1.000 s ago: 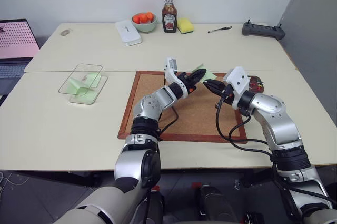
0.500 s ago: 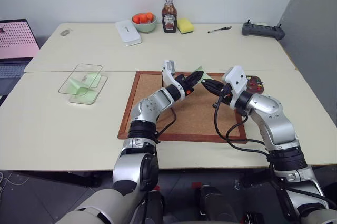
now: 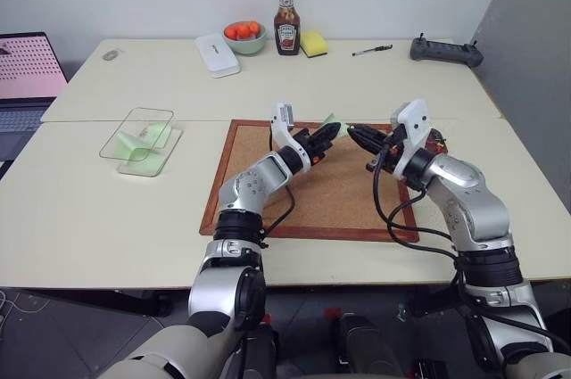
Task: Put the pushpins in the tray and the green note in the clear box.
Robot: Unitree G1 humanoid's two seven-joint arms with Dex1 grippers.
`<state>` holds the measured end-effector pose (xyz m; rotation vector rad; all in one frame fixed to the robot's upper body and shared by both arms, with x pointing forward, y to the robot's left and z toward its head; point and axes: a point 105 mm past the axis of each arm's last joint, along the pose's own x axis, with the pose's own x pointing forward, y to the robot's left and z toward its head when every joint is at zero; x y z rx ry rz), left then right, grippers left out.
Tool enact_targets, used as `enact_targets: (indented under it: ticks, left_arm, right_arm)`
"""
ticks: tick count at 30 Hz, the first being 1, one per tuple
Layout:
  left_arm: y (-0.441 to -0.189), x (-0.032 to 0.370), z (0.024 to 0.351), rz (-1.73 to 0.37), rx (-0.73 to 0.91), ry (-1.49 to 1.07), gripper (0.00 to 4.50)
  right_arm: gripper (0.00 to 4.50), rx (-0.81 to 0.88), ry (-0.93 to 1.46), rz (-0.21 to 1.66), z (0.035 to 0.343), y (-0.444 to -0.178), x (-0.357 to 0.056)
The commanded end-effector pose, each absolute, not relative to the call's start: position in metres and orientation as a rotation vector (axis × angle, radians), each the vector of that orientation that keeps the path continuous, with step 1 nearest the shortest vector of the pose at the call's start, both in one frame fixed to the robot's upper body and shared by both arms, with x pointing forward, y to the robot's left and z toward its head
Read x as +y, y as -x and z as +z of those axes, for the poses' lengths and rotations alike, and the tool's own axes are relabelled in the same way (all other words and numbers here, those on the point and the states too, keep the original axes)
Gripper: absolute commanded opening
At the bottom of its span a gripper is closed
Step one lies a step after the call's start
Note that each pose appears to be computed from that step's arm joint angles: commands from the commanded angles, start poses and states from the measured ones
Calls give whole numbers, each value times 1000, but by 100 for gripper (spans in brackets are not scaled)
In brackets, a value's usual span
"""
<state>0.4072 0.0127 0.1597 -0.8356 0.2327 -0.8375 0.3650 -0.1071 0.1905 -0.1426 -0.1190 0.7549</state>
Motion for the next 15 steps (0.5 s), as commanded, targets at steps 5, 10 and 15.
enact_targets:
  ticks: [5, 10, 15]
  left_arm:
    - [-407, 17, 166, -834, 187, 803, 3]
    - [-407, 21, 168, -825, 173, 793, 3]
    - [-402, 37, 180, -827, 111, 694, 3]
  right_arm:
    - [0, -203, 75, 692, 218, -366, -119]
    - [0, -201, 93, 591, 220, -373, -142]
    - [0, -81, 412, 342, 193, -398, -196]
